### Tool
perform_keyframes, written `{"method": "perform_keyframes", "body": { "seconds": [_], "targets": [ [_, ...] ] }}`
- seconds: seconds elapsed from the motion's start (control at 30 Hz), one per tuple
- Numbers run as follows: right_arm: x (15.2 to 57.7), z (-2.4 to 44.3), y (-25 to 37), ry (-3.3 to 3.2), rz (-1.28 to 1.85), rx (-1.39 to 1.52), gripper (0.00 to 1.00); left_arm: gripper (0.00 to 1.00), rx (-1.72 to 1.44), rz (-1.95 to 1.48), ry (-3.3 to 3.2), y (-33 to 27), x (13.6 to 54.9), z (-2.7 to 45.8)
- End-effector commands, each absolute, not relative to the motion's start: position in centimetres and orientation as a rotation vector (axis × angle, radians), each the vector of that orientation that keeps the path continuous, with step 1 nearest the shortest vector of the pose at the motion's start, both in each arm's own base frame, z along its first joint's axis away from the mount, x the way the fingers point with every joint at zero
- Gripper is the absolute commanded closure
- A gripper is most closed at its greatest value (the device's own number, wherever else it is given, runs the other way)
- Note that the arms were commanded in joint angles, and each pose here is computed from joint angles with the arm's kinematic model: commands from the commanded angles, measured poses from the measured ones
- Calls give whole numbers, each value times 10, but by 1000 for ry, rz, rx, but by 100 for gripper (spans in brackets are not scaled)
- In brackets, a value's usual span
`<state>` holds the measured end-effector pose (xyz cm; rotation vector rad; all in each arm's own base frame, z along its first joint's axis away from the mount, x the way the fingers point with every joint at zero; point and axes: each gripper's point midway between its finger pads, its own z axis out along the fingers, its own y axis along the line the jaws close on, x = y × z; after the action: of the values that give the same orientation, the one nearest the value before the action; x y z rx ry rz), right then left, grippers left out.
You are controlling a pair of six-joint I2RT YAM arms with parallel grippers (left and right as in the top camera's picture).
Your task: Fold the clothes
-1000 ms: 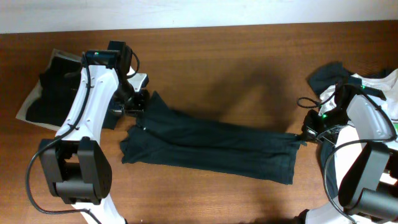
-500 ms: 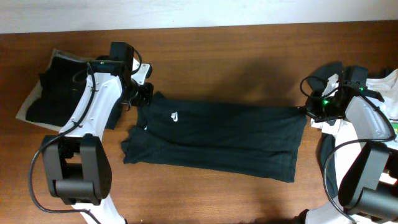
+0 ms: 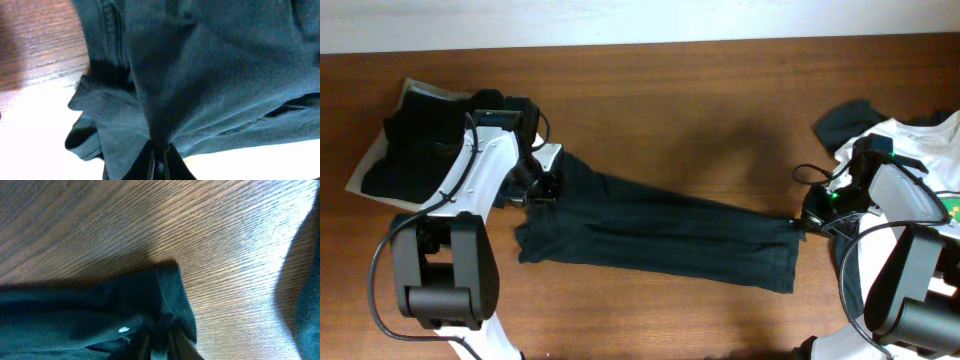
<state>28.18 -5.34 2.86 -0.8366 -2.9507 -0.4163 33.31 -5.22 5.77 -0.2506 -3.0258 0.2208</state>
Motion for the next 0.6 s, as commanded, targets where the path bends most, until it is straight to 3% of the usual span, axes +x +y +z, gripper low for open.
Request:
{"method": "perform_keyframes", "body": {
  "seconds": [0.0, 0.1, 0.17, 0.2, 0.3, 0.4, 0.47, 0.5, 0.53, 0.57],
  "targets": [
    [276, 26, -57, -2937, -393, -839, 60, 92, -264, 170, -3021, -43, 329, 61],
    [271, 27, -55, -2913, -393, -837, 55, 85, -265, 134, -3019, -39, 328, 61],
    [265, 27, -53, -2887, -392, -834, 51, 59, -265, 131, -3018, -39, 328, 61],
    [264, 28, -53, -2881, -392, -833, 44, 53, -264, 132, -3012, -39, 326, 61],
    [257, 21, -51, -2876, -389, -790, 20, 48, -262, 137, -3005, -39, 325, 62],
    [230, -5, -39, -2769, -408, -783, 17, 47, -264, 168, -3020, -43, 330, 75],
    [210, -19, -31, -2703, -410, -777, 19, 47, -270, 178, -3059, -45, 337, 94],
    [202, -24, -28, -2686, -412, -774, 27, 46, -276, 180, -3091, -45, 340, 105],
    [197, -28, -24, -2678, -421, -773, 40, 46, -282, 181, -3123, -45, 343, 114],
    [198, -27, -17, -2687, -486, -733, 61, 45, -288, 182, -3159, -45, 345, 123]
  ]
}}
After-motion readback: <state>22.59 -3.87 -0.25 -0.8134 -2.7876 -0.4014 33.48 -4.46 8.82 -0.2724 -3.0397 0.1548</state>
